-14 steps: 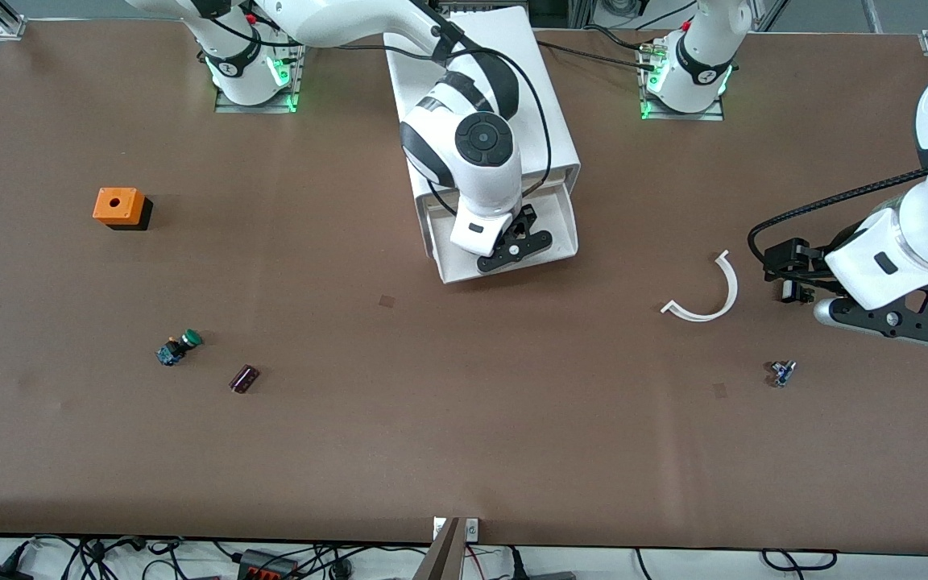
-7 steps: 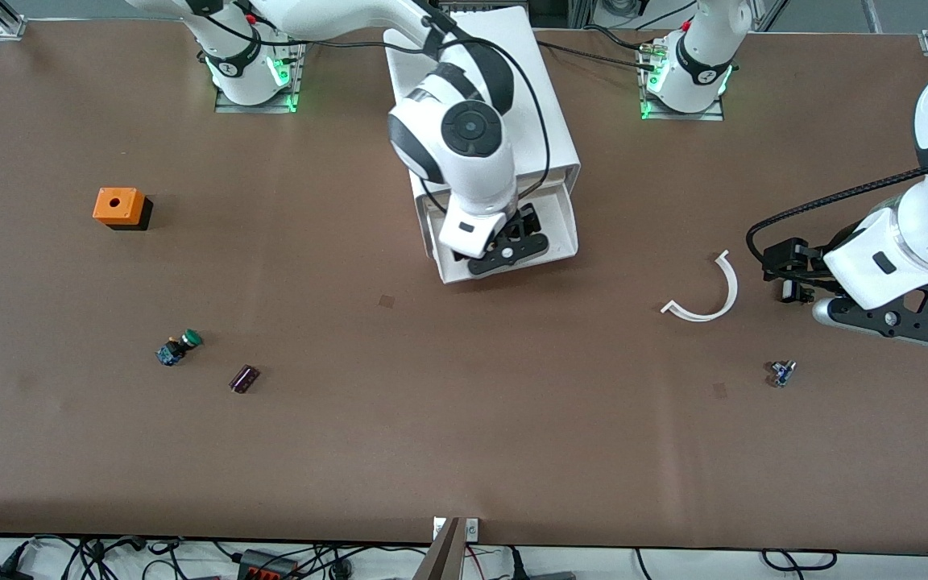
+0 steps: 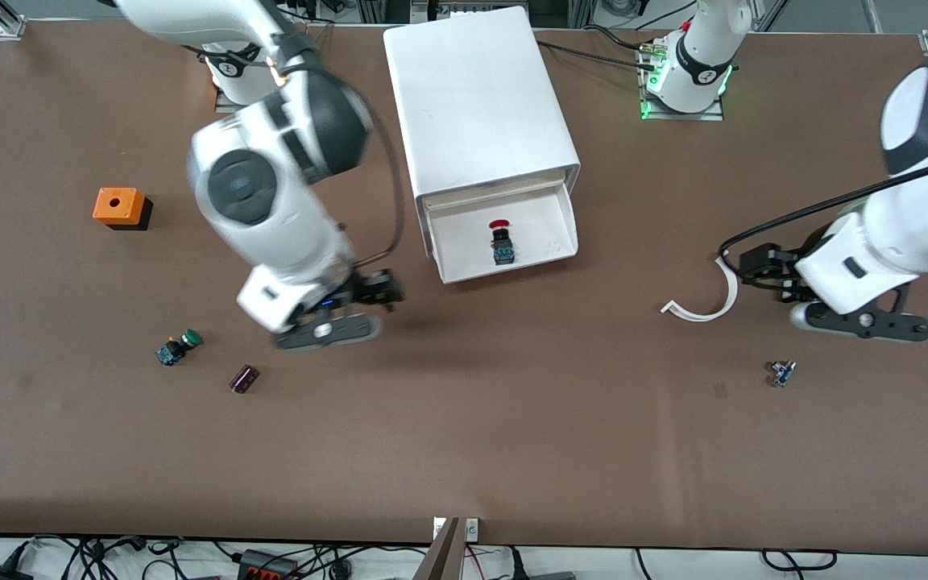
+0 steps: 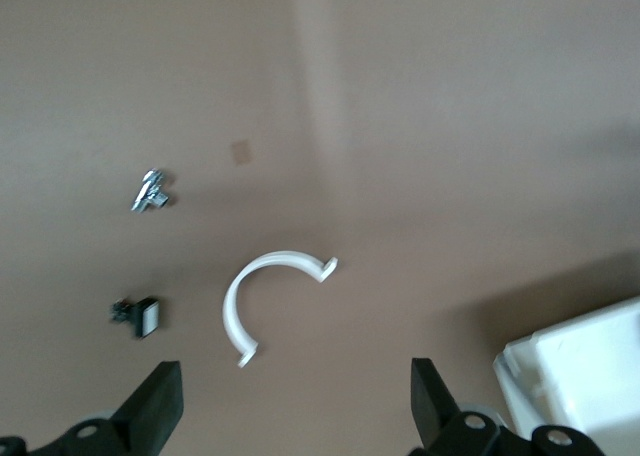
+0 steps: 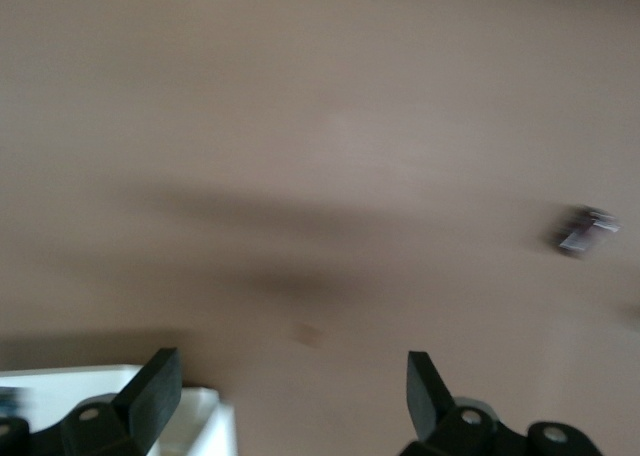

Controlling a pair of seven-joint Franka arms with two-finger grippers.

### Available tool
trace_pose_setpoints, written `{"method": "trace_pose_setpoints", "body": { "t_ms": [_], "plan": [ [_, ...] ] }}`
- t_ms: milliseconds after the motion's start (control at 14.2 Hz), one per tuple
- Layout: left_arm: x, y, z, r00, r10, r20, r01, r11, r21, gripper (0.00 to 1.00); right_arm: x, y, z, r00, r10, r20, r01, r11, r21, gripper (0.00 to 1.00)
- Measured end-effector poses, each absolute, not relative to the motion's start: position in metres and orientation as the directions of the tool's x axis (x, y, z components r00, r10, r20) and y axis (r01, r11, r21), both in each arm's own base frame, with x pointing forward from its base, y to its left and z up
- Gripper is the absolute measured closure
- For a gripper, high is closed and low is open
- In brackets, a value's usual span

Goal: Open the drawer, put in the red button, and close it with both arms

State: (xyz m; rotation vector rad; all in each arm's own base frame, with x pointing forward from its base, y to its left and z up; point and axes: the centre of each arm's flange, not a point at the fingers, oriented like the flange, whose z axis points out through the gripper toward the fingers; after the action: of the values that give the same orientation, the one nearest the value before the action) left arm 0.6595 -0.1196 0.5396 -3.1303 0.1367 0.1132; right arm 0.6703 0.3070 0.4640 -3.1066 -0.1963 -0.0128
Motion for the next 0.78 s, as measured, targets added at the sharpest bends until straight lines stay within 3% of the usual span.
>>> {"method": "trace_pose_setpoints", "body": {
  "t_ms": [353,776],
  "plan": [
    [0.676,-0.174,0.465,0.999,-0.020,-0.045,-0.018,-0.999,0.028,0.00,0.699,0.198,0.467,0.998,0.047,-0.047,0.048,-0.999,0.018,0.00],
    [0.692,-0.202,0.419,0.998,0.054,-0.016,0.055,-0.996,0.071,0.00,0.695,0.100,0.501,0.997,0.039,-0.059,0.040,-0.999,0.016,0.00]
  ]
}}
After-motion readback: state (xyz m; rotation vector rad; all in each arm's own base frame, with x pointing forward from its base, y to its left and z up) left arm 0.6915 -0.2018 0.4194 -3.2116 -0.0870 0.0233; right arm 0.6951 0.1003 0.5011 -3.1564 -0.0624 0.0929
